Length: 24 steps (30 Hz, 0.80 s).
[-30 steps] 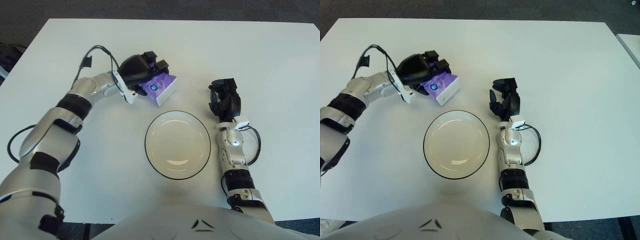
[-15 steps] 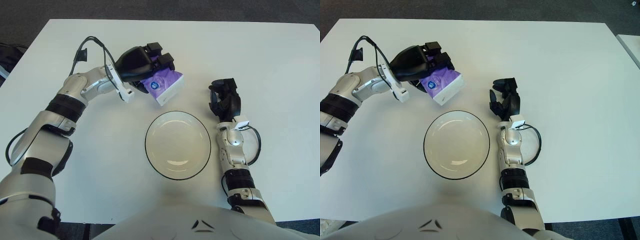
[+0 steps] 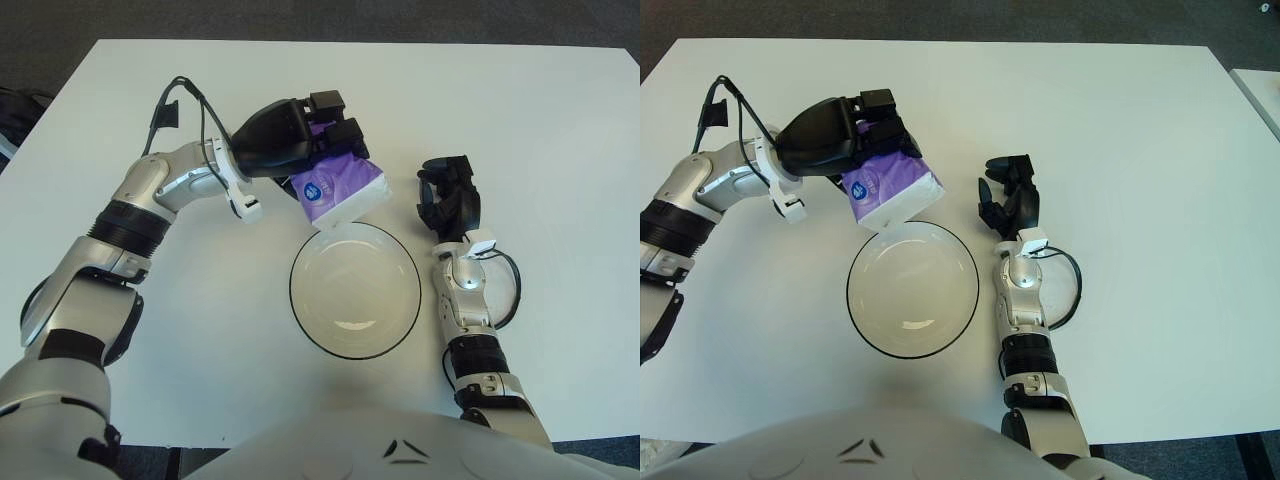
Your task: Put the tissue paper into the plate.
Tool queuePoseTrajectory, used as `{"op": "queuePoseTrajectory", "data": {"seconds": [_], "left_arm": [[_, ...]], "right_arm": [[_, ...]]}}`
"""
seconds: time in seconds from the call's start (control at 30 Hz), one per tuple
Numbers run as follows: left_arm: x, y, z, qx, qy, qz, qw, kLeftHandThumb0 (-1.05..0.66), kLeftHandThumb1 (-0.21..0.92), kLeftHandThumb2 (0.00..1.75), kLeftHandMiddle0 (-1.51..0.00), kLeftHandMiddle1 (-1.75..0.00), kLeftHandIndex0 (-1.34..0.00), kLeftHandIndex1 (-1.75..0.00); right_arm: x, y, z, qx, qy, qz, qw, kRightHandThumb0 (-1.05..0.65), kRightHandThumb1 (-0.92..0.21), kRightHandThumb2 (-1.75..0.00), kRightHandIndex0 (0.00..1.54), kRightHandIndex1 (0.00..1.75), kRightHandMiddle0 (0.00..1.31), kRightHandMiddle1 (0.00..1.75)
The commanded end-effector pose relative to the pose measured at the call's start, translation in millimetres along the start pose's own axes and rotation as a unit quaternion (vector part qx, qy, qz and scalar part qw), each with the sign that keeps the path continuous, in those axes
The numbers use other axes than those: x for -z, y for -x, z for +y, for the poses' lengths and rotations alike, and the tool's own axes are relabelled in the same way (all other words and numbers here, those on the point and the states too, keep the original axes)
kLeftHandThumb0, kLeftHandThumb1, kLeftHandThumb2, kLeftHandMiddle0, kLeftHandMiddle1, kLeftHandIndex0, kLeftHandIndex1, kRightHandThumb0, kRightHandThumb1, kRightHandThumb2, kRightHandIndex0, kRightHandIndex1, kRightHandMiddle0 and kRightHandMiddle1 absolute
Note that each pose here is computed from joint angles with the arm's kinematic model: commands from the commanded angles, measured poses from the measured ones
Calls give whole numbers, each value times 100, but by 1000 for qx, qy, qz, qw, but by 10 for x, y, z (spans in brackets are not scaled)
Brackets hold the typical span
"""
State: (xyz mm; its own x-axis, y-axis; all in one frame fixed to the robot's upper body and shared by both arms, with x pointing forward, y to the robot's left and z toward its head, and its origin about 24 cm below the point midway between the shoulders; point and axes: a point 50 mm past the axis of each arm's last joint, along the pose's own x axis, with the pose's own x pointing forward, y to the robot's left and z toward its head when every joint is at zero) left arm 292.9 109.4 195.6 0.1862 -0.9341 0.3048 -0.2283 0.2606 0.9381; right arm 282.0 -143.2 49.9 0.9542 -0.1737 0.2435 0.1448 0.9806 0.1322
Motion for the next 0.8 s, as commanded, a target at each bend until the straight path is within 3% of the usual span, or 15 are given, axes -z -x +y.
{"op": "queuePoseTrajectory", "data": {"seconds": [0.0, 0.47, 0.77], "left_arm": [[-74, 18, -22, 7, 13, -14, 1000, 0, 12, 154, -76, -172, -53, -175], [-263, -35, -108, 92, 37, -70, 993, 0, 13, 152, -76, -171, -52, -175], [-341, 45, -312, 133, 59, -67, 987, 0, 16, 150, -75, -170, -50, -175]], "right_arm": [[423, 300, -161, 22, 25, 118, 992, -1, -86, -45, 45, 144, 26, 157], [420, 300, -154, 24, 32, 116, 992, -1, -92, -37, 43, 144, 23, 157], [420, 302, -161, 24, 29, 116, 993, -1, -92, -36, 43, 145, 23, 157]]}}
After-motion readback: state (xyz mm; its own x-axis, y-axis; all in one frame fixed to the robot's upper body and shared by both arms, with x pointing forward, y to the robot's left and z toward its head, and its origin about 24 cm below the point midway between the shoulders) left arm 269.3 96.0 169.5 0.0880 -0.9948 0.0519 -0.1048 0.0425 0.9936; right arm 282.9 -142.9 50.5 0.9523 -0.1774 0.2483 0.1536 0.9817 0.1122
